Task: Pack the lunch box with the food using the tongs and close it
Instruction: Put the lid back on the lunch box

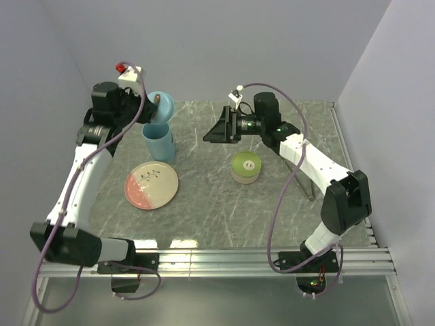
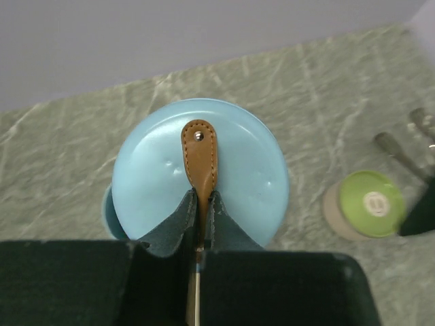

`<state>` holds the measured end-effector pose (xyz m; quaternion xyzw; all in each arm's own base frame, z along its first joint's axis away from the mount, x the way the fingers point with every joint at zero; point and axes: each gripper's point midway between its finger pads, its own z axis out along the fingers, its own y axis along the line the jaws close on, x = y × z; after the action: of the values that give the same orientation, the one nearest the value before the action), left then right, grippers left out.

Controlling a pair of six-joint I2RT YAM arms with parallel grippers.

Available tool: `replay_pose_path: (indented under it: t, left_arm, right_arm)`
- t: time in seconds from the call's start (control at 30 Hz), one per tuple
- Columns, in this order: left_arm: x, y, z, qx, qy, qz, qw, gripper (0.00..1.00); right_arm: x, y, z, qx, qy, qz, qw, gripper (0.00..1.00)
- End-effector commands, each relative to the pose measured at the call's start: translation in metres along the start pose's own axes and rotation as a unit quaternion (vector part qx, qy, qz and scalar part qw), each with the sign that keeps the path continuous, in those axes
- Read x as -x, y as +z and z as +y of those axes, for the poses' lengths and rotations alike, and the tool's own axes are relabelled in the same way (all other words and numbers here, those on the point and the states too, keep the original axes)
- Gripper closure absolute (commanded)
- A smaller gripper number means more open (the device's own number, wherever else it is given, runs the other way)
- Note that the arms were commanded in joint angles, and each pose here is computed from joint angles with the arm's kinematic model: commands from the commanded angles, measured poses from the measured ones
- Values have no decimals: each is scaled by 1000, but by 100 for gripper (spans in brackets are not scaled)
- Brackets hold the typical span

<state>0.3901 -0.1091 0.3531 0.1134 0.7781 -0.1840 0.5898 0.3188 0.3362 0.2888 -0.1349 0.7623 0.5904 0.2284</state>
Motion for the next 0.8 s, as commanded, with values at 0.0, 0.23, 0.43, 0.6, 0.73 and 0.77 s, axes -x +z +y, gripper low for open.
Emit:
replay_pose_path:
  t: [0.0, 0.23, 0.43, 0.6, 0.73, 0.77]
  left_arm:
    - [-2, 9, 32, 66, 50, 55, 995, 99]
    - [-16, 41, 50, 82, 42, 126, 988, 99]
    - [-50, 60, 58, 80, 25, 178, 980, 99]
    - [-81, 68, 68, 90, 10, 205, 975, 99]
    - [-93, 72, 70, 89, 4, 212, 973, 99]
    - [-95, 72, 69, 87, 3, 214, 973, 99]
  right_arm:
    - [0, -21, 8, -43, -112, 1, 993, 30]
    - [-10, -28, 0, -62, -137, 14, 989, 30]
    - [-16, -30, -6, -68, -130, 24, 989, 30]
    - [-23, -30, -11, -65, -114, 19, 991, 30]
    - [-24, -34, -10, -69, -126, 15, 989, 30]
    - [-25, -35, -10, -71, -127, 17, 989, 30]
